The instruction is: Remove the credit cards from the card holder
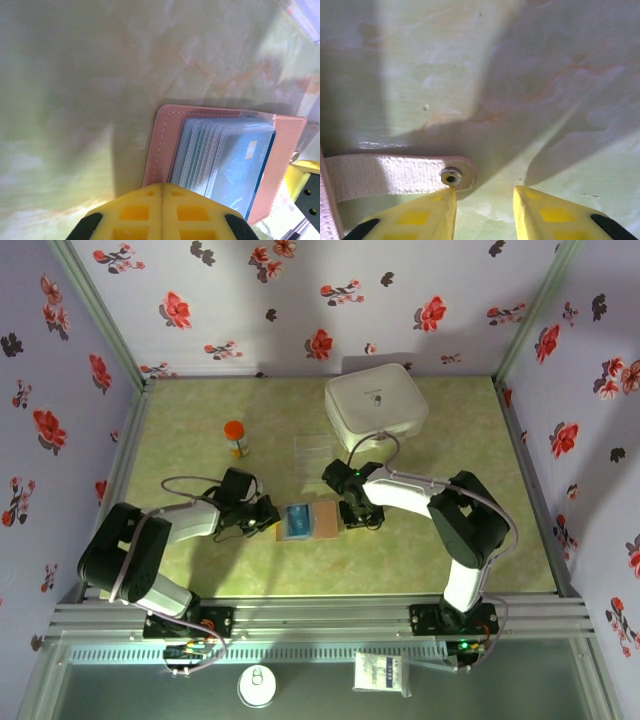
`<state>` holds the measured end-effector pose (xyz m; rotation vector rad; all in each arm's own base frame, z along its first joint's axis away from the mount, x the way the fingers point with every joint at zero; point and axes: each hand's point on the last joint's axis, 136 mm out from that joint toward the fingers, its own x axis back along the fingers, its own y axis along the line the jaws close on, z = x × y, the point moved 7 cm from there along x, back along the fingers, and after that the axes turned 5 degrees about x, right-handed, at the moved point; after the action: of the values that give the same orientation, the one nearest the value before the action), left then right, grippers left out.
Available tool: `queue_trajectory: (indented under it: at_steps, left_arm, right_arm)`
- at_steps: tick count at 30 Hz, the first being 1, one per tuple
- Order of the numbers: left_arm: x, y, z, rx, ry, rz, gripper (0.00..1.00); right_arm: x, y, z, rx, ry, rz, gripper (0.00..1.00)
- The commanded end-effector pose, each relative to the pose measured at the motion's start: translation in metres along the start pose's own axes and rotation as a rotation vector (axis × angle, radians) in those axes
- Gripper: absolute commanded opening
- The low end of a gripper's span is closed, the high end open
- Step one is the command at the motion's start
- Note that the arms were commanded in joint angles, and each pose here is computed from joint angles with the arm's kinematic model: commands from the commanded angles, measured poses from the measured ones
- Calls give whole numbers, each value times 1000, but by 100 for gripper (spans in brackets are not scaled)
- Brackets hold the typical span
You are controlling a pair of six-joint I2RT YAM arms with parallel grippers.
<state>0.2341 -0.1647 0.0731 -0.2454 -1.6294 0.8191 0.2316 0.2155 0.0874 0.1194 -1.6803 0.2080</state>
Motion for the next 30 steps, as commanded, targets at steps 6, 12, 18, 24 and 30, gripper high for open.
queue_trajectory:
  at_steps: [6, 12, 18, 24, 30]
  left_arm:
    - [25, -14, -4, 7, -37, -33, 0]
    - [35, -21, -3, -10, -57, -36, 0]
    - [36, -20, 7, -37, -48, -87, 0]
    - [27, -14, 10, -53, -31, -135, 0]
    - [19, -6, 6, -85, -20, -209, 0]
  right_arm:
    - [35, -7, 1, 2, -52, -29, 37]
    - [63, -5, 0, 10, -102, -75, 37]
    - [98, 2, 0, 36, -176, -114, 37]
    - [122, 16, -1, 49, -245, -216, 37]
    - [123, 45, -5, 70, -245, -413, 37]
